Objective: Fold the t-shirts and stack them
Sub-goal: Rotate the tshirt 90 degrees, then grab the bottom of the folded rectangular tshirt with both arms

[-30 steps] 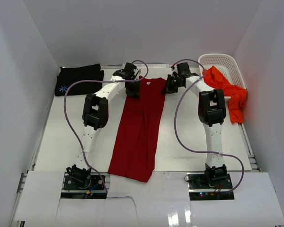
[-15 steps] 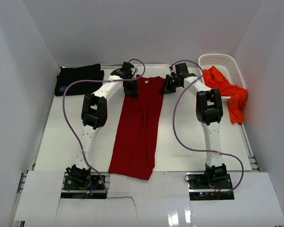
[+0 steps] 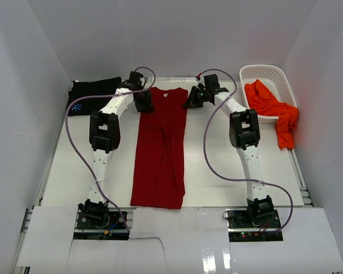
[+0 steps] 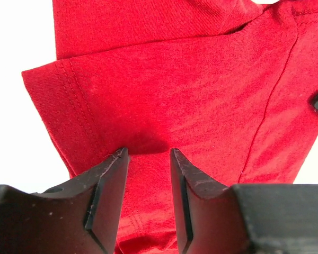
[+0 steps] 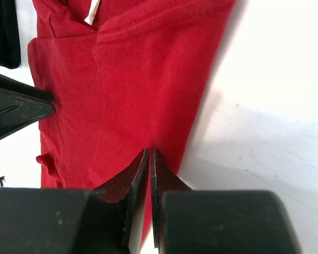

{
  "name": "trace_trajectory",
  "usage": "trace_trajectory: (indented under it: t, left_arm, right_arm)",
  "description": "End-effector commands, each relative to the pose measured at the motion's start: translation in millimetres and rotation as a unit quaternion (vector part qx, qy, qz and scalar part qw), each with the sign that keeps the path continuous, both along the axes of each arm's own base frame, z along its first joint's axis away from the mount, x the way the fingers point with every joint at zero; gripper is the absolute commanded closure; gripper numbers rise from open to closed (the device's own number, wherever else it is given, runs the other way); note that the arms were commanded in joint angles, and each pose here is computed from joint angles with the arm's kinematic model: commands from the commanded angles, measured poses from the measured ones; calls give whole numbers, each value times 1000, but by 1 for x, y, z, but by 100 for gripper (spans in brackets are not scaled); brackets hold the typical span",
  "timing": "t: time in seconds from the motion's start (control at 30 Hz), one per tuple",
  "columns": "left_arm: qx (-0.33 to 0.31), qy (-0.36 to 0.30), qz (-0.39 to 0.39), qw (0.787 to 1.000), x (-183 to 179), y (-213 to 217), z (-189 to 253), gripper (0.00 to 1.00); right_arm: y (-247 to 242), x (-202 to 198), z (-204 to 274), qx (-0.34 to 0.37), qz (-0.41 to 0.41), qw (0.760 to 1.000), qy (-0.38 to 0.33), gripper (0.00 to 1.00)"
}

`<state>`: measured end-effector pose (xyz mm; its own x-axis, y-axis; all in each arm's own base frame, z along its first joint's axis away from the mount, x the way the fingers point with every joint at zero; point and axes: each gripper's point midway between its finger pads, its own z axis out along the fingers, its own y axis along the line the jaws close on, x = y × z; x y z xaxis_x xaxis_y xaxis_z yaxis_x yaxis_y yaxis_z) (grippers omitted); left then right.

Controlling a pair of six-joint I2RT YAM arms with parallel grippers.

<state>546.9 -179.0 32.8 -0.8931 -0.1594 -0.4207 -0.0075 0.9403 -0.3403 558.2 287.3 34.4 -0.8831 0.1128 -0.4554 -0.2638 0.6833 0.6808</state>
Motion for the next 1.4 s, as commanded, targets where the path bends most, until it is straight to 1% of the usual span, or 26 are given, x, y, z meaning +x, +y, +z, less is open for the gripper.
trace_trajectory:
  t: [0.0,0.07,0.1,0.13,0.17,0.2,0.23,0.27,0.3,0.33,0.37,0.4,0.43,0.47,0.5,0.53,0.57,0.6,0.63,0.67,0.7,0.73,0.8,0.83,1.03,1.37]
  left_arm:
    - [51,36,39,997,-8,37,-26,50]
    - [42,29,41,998,-4,36,-18,46]
    - [36,22,40,998,-1,34,-11,45]
    - [30,19,40,999,0,32,-5,44]
    - [20,10,42,999,2,29,8,42]
    - [8,6,39,999,1,26,17,42]
    - [0,0,38,999,0,23,27,41]
    - [-11,-16,34,999,-1,18,50,41]
    - [-15,-25,31,999,-3,14,62,41]
    - [-19,-30,28,999,-6,11,71,40]
    - [-21,-36,23,999,-10,6,81,40]
    - [-29,-54,11,998,-16,-3,103,39]
    - [-30,-50,4,998,-25,-8,105,39]
    - [-33,-50,-3,998,-31,-14,110,39]
    - [-39,-57,-15,998,-41,-24,123,39]
    - [-40,-55,-21,997,-48,-29,126,39]
    - [-35,-44,-24,998,-57,-31,120,39]
    - [-34,-50,-34,998,-68,-39,130,38]
    - [-30,-51,-36,998,-73,-41,131,38]
    - [-25,-40,-41,998,-83,-43,124,38]
    - [-24,-41,-53,997,-91,-52,125,38]
    - [-27,-44,-58,997,-97,-54,131,38]
    - [-24,-37,-68,997,-107,-61,125,38]
    - [-21,-34,-70,997,-111,-61,123,38]
    - [-15,-26,-76,997,-113,-61,108,38]
    - [5,-19,-62,998,-91,-62,63,38]
  right_arm:
    - [-7,18,42,8,-5,998,-55,88]
    - [-7,18,69,16,3,997,-79,83]
    - [-8,16,77,18,6,996,-86,72]
    - [-9,14,86,18,8,996,-92,67]
    - [-11,9,110,19,15,993,-113,62]
    - [-14,-3,101,12,18,995,-96,58]
    - [-16,-13,105,8,20,996,-91,57]
    - [-21,-33,107,3,20,997,-77,56]
    - [-23,-47,104,1,24,998,-63,56]
    - [-25,-63,123,8,31,997,-69,56]
    - [-27,-76,119,3,34,998,-56,55]
    - [-29,-105,90,-9,42,999,-13,55]
    - [-30,-119,101,-10,44,999,-21,54]
    - [-31,-132,95,-16,47,999,-12,51]
    - [-29,-161,71,-29,59,998,21,49]
    - [-27,-173,76,-30,64,997,17,48]
    - [-24,-184,71,-32,71,997,21,48]
    - [-18,-198,65,-37,83,995,28,48]
    - [-20,-213,55,-46,84,995,42,48]
    - [-17,-219,51,-47,91,994,41,48]
    - [-11,-228,49,-46,98,993,44,48]
    - [-13,-239,37,-50,100,992,59,48]
    - [-8,-246,30,-48,105,991,60,48]
    - [-7,-254,22,-47,107,990,75,48]
    - [-4,-252,4,-52,98,991,79,49]
    - [6,-228,-6,-49,79,994,52,49]
